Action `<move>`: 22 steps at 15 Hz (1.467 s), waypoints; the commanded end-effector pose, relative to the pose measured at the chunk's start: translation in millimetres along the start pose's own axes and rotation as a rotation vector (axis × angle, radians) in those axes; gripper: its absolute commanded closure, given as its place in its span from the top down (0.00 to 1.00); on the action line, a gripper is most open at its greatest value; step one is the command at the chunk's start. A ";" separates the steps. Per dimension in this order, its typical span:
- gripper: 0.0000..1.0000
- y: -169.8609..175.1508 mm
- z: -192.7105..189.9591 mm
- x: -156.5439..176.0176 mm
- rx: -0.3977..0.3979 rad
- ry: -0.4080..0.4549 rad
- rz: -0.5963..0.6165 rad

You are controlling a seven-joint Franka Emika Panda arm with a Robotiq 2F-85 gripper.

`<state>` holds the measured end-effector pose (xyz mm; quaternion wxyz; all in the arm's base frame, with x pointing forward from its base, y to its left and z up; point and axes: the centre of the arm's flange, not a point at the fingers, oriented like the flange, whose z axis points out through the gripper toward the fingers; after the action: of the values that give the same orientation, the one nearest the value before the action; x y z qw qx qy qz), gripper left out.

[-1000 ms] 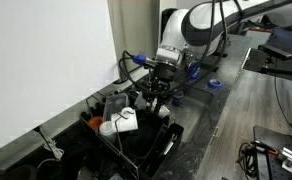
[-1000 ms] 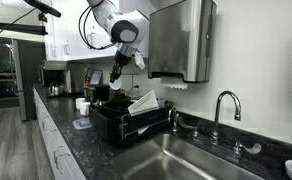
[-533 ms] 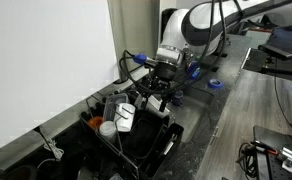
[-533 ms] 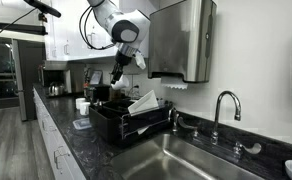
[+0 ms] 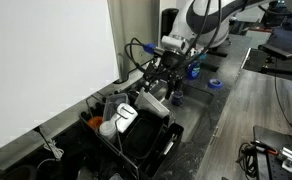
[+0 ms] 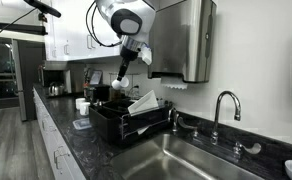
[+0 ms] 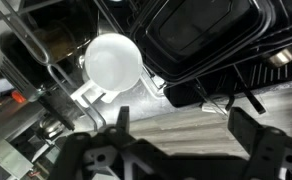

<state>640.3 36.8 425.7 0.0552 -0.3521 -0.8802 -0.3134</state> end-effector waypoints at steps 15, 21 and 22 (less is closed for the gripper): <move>1.00 -81.7 -82.0 77.7 -0.041 -0.373 0.791; 1.00 -97.4 -88.0 85.3 -0.105 -0.512 1.111; 1.00 -100.3 -89.3 83.5 -0.114 -0.538 1.165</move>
<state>515.4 -20.4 474.4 -0.0079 -0.8013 -0.5664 -0.1927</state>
